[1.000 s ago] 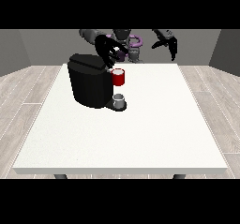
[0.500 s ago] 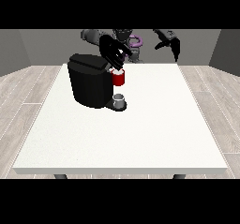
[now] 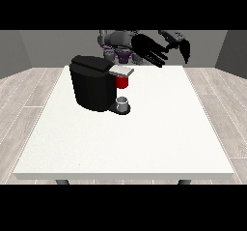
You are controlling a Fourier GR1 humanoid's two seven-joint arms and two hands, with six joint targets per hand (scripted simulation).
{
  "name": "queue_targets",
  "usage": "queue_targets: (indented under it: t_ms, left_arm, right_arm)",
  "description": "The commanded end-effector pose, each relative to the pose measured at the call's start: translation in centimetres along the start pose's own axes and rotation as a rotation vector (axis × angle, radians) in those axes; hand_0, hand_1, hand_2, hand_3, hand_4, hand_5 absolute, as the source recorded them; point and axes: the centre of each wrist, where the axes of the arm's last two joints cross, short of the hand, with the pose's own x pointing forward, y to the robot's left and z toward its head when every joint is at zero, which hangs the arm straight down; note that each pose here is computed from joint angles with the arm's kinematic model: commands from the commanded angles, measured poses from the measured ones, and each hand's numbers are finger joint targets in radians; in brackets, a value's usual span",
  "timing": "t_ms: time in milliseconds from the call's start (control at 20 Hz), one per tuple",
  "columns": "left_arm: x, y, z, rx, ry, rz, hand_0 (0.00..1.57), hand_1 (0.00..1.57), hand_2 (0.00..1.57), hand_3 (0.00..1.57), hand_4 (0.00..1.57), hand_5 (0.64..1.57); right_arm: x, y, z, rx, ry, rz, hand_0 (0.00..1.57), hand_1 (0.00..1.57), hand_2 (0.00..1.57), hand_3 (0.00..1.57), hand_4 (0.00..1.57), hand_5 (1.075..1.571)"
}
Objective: Insert the coffee pod into the coffee machine and close the lid
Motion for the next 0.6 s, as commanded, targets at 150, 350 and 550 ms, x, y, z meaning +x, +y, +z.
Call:
queue_targets:
  t_ms: [150,350,550]
  left_arm:
    - [1.1,1.6,-1.6,0.018,-0.064,-0.013,0.0,0.0,0.0,0.0,0.0,1.571]
    - [0.1,1.6,0.1,0.003,-0.044,0.002,0.0,0.0,0.0,0.0,0.31,1.571]
    - [1.0,1.8,-0.9,0.04,-0.04,0.001,0.0,0.0,0.0,0.0,0.3,1.571]
  right_arm:
    - [6.3,3.7,-0.4,0.101,-0.241,-0.103,0.0,0.0,0.0,0.0,0.0,1.571]
    - [5.5,4.8,-1.1,0.102,-0.225,-0.116,0.0,0.0,0.0,0.0,0.1,1.571]
    - [6.8,6.0,-1.4,0.131,-0.292,-0.142,0.0,0.0,0.0,0.0,0.0,1.571]
